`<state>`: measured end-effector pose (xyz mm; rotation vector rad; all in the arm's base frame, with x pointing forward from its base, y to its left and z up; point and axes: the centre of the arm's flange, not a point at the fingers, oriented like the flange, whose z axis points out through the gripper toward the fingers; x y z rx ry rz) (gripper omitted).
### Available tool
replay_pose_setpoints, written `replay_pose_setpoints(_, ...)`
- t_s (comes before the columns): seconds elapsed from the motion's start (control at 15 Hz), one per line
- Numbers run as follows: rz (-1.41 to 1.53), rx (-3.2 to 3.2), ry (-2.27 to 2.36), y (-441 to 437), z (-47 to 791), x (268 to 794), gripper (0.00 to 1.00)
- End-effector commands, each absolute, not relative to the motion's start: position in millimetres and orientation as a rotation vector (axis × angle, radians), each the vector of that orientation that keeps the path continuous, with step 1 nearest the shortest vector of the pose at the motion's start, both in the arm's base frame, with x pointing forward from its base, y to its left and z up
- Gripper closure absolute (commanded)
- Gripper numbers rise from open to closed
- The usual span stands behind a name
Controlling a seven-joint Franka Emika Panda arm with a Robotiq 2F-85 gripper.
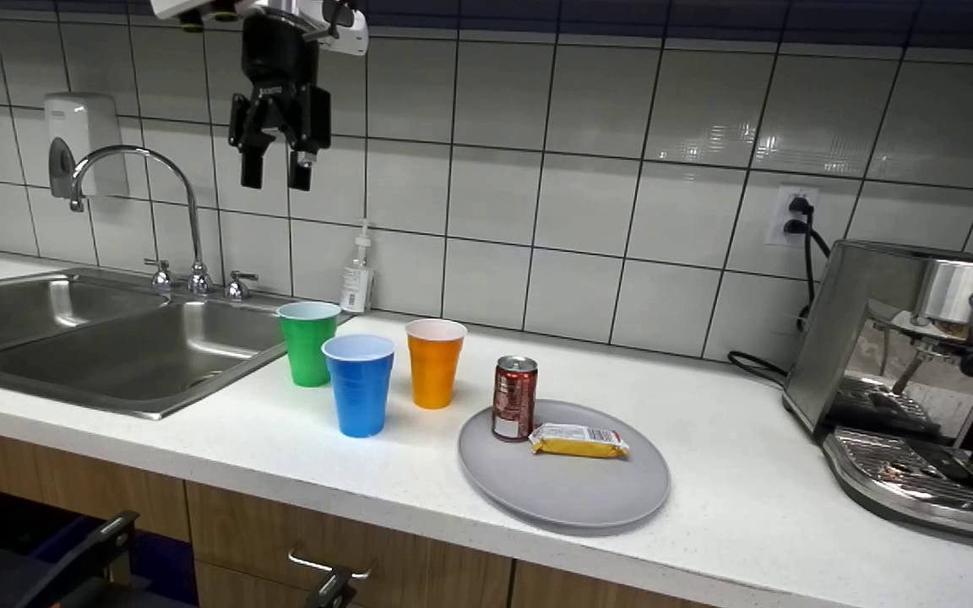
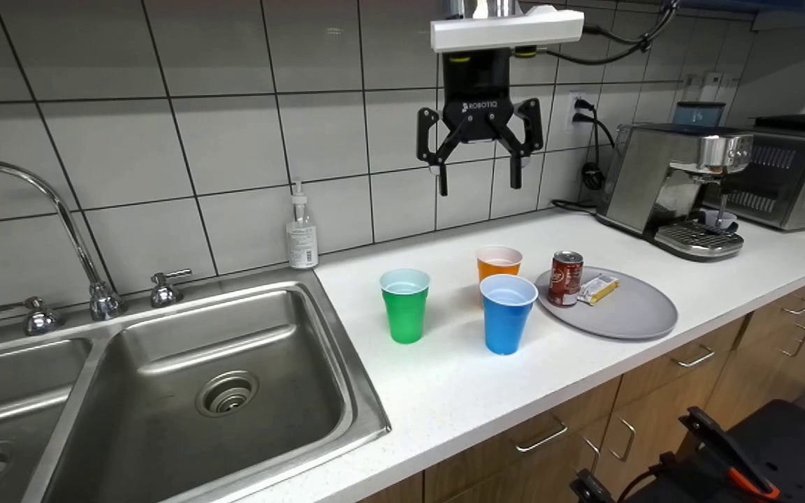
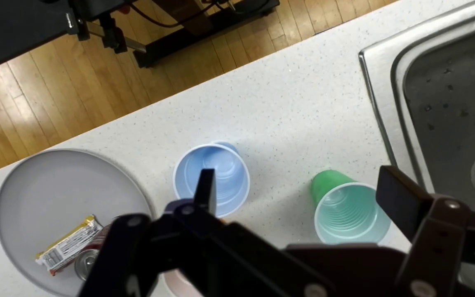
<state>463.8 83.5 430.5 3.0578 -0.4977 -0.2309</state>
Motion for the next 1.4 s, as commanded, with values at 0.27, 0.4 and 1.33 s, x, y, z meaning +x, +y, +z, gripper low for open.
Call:
replay_pose_setpoints(0.27,-0.181,2.983,-0.851,29,415,495,0.00)
replay_pose_setpoints(0.4,-0.172,2.959,-0.932,16,414,499,0.00)
replay_pose_setpoints(1.33,0.035,2.666,-1.359,-63,407,507,0.00)
